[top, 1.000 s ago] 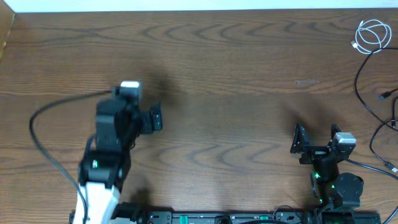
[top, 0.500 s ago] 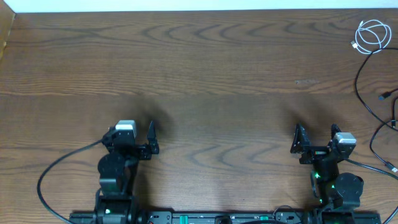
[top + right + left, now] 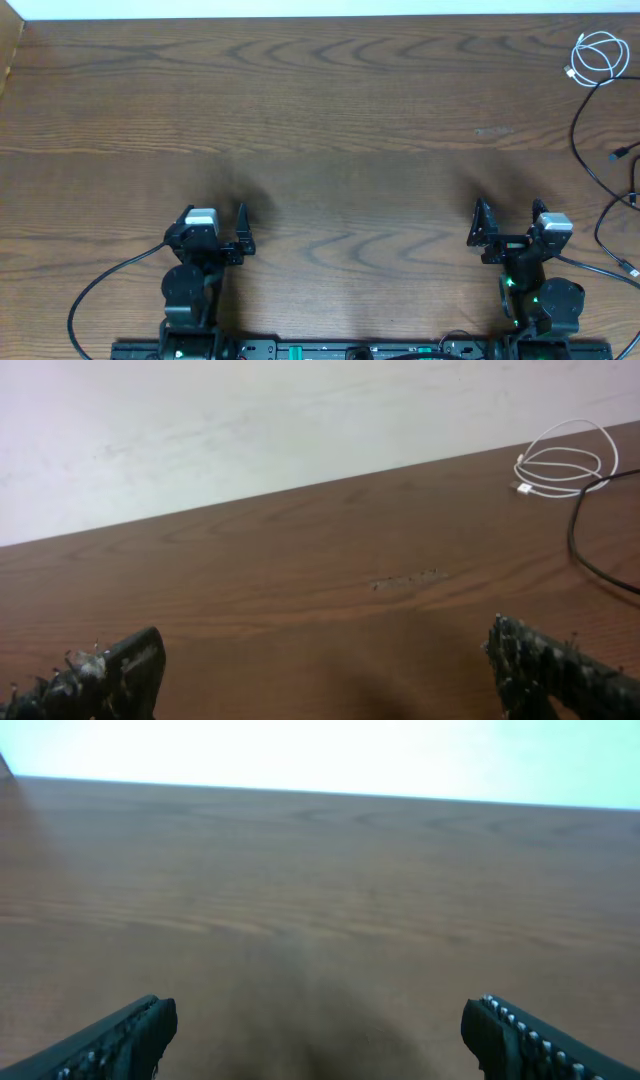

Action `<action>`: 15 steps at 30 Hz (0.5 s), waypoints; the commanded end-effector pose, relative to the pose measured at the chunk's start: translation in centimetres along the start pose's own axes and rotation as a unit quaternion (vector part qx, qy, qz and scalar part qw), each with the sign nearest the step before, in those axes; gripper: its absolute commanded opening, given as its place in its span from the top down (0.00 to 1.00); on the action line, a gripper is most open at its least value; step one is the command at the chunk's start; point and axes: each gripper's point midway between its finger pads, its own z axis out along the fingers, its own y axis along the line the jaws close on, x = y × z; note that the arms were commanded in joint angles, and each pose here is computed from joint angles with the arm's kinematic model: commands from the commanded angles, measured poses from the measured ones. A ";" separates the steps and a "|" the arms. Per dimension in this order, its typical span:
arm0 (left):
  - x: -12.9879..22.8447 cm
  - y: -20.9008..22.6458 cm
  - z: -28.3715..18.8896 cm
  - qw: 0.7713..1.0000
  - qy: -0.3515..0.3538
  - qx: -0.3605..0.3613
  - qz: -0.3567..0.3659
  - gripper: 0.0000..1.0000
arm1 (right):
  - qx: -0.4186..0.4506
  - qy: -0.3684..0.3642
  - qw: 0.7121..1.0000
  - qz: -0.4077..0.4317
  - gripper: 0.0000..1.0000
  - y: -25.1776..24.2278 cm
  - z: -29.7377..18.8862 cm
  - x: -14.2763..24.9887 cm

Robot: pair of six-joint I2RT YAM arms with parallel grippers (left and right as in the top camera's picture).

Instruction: Untangle cables

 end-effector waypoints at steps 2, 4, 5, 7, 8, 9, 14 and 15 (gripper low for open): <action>-0.4 0.4 -0.3 1.000 -0.013 -0.010 0.005 0.04 | -0.001 -0.001 1.000 -0.007 0.01 0.1 0.0 0.0; -0.1 0.4 -0.6 1.000 -0.009 -0.010 0.005 0.04 | -0.001 -0.001 1.000 -0.007 0.01 0.1 0.0 0.0; -0.5 0.4 -0.7 1.000 -0.018 -0.012 0.004 0.04 | -0.001 -0.001 1.000 -0.007 0.01 0.1 0.0 0.0; -1.2 0.4 -0.9 0.999 -0.034 -0.010 0.004 0.04 | -0.001 -0.001 1.000 -0.007 0.01 0.1 0.0 0.0; -1.1 0.4 -0.9 0.999 -0.031 -0.011 0.004 0.04 | -0.001 -0.001 1.000 -0.007 0.01 0.1 0.0 0.0; -1.1 0.4 -0.9 0.999 -0.033 -0.011 0.004 0.04 | -0.001 -0.001 1.000 -0.007 0.01 0.1 0.0 0.0; -1.1 0.4 -0.9 0.999 -0.033 -0.010 0.004 0.04 | -0.001 -0.001 1.000 -0.007 0.01 0.1 0.0 0.0; -1.1 0.4 -0.9 0.999 -0.033 -0.010 0.004 0.04 | -0.001 -0.001 1.000 -0.007 0.01 0.1 0.0 0.0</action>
